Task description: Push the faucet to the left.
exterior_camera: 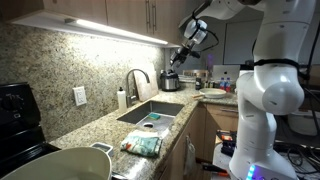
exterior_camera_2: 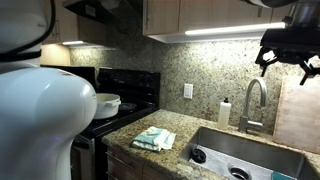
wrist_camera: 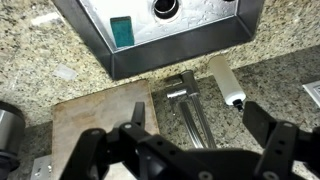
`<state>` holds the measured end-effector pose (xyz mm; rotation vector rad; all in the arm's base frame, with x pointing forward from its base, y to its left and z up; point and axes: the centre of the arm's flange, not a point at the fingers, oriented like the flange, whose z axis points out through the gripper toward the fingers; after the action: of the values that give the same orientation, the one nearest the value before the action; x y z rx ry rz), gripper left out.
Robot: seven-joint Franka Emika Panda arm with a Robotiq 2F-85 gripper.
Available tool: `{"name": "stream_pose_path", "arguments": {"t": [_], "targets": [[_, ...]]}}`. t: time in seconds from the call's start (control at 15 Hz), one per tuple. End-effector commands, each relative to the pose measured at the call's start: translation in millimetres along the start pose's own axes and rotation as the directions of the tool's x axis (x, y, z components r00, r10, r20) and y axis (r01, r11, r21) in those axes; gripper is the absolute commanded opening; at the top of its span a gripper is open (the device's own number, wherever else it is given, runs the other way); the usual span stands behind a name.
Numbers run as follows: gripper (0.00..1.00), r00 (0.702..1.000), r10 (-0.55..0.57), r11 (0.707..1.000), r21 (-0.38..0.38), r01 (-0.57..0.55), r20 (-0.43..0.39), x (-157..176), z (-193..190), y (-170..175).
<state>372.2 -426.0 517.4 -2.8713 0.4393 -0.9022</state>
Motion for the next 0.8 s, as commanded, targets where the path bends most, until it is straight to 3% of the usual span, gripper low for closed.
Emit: {"name": "stream_pose_path", "arguments": {"t": [0.0, 0.33, 0.73], "targets": [[1.0, 1.0, -0.003, 1.0, -0.003, 0.003, 0.002, 2, 0, -1], [1.0, 1.0, 0.002, 1.0, -0.008, -0.002, -0.002, 3, 2, -1], [1.0, 0.979, 0.082, 0.972, 0.2, -0.12, 0.186, 34, 39, 65]]}}
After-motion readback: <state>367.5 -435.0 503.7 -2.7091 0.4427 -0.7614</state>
